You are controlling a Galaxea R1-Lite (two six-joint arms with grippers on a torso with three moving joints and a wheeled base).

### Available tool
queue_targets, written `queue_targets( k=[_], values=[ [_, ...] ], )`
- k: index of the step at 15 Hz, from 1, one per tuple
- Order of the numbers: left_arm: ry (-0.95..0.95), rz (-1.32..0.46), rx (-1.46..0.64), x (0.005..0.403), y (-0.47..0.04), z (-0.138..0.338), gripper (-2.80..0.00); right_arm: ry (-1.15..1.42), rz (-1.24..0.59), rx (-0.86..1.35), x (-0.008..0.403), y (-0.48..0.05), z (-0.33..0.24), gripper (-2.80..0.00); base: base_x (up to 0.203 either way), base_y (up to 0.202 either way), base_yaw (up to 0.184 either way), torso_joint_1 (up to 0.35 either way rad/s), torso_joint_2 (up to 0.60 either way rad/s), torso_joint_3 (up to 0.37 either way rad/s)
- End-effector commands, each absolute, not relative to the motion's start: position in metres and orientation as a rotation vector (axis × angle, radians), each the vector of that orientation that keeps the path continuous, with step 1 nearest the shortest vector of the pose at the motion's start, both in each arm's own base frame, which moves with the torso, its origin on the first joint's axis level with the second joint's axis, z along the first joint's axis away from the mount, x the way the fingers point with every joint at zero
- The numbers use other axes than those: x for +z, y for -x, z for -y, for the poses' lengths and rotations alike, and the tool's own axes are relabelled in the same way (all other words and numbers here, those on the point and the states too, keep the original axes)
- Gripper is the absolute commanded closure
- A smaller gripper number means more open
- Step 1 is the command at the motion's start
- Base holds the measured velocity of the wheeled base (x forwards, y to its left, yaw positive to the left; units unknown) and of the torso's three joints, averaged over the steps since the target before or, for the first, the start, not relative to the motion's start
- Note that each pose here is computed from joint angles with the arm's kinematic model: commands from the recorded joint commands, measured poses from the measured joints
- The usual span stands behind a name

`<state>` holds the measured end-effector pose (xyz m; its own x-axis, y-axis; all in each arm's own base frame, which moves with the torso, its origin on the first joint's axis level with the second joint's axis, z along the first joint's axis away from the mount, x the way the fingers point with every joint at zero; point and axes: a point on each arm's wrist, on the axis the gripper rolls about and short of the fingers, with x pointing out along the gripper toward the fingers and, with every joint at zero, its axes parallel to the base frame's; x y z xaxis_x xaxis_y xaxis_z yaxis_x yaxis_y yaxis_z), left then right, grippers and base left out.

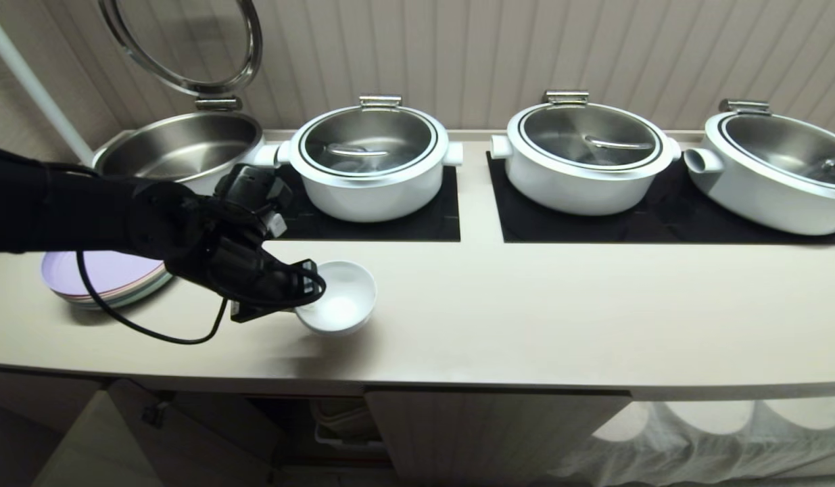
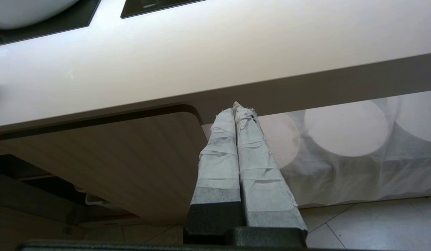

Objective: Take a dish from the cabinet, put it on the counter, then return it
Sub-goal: Pick up the bowl from the table

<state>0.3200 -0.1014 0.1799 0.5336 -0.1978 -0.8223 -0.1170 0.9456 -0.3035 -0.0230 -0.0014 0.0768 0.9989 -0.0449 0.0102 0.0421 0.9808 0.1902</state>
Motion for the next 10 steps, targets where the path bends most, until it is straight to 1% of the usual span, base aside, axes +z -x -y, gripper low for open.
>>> queue_targets(
  k=[1, 10],
  values=[
    [0.365, -0.995, -0.045, 0.191, -0.300, 0.095, 0.00, -0.192, 0.014, -0.044, 0.077, 0.023, 0.001, 0.00, 0.000, 0.000, 0.000, 0.000, 0.00, 0.000],
    [0.557, -0.932, 0.020, 0.217, -0.236, 0.075, 0.00, -0.192, 0.014, -0.043, 0.077, 0.023, 0.001, 0.00, 0.000, 0.000, 0.000, 0.000, 0.00, 0.000]
  ],
)
